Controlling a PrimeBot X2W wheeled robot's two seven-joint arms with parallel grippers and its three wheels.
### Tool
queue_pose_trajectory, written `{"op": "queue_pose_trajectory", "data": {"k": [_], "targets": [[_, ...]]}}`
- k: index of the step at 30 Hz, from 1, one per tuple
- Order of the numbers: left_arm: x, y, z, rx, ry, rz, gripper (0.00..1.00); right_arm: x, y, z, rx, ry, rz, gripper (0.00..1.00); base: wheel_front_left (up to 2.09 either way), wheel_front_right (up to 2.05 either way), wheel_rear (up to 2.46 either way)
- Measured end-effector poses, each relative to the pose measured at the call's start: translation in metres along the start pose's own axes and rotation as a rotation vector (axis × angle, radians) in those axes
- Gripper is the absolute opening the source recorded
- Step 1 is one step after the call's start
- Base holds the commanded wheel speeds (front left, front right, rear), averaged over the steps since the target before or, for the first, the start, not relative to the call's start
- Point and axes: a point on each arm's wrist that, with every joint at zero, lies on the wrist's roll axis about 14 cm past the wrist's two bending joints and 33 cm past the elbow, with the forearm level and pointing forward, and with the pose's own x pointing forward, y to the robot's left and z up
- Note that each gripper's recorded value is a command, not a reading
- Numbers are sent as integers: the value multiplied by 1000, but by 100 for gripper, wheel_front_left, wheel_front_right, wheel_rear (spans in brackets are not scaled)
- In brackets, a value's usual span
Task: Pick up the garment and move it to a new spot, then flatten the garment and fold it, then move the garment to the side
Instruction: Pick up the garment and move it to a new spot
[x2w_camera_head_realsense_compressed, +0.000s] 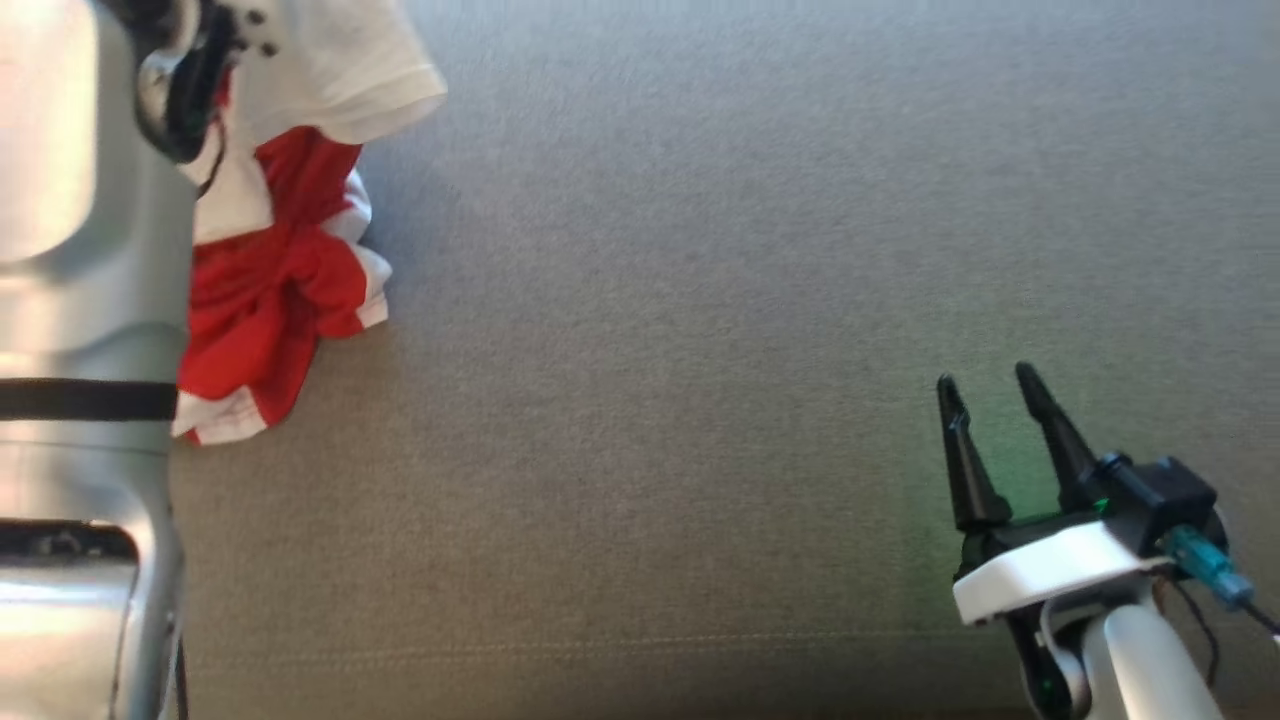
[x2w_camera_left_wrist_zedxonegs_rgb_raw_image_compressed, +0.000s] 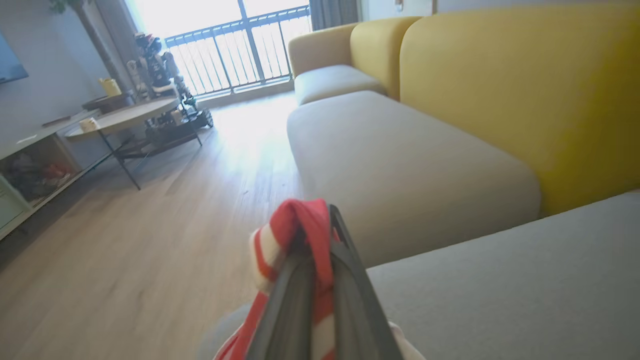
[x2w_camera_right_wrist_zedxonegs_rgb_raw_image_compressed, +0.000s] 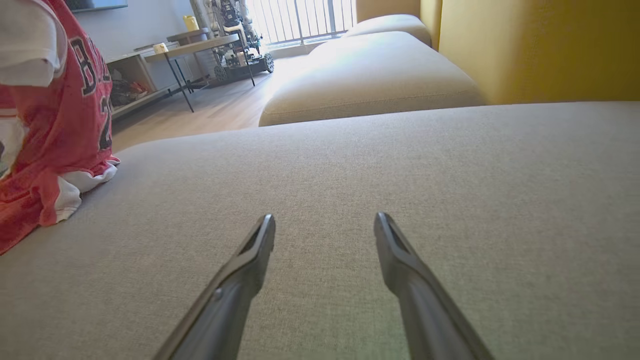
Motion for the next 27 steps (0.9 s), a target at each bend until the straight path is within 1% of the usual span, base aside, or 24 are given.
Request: {"op": "queue_pose_trajectory", "data": {"k": [3,10,14,17,20,23,25,26,27], "targets": [[-1,-34,46,-51,-109,-87,0,-11,-2,8,15,-18,-13,100,0,0,0],[-12,-139,151,-271,-349,-374,0,-40,-28,29,50,-80,-108,100,0,0,0],[-16,-186,194,-318,-441,-496,0,-58,-50,42,72,-121,-188,100,0,0,0],[-19,-222,216,-353,-491,-584,0,-71,-71,55,79,-164,-257,100,0,0,0],[-22,-257,225,-377,-513,-656,0,-88,-90,59,81,-178,-329,100,0,0,0],[-19,-285,212,-416,-465,-707,0,-101,-102,59,79,-180,-379,100,0,0,0],[-14,-296,187,-490,-393,-738,0,-105,-107,59,82,-180,-398,100,0,0,0],[-10,-301,166,-523,-343,-742,0,-105,-109,58,84,-177,-404,100,0,0,0],[-6,-305,138,-534,-285,-732,0,-105,-110,57,88,-175,-407,100,0,0,0]]}}
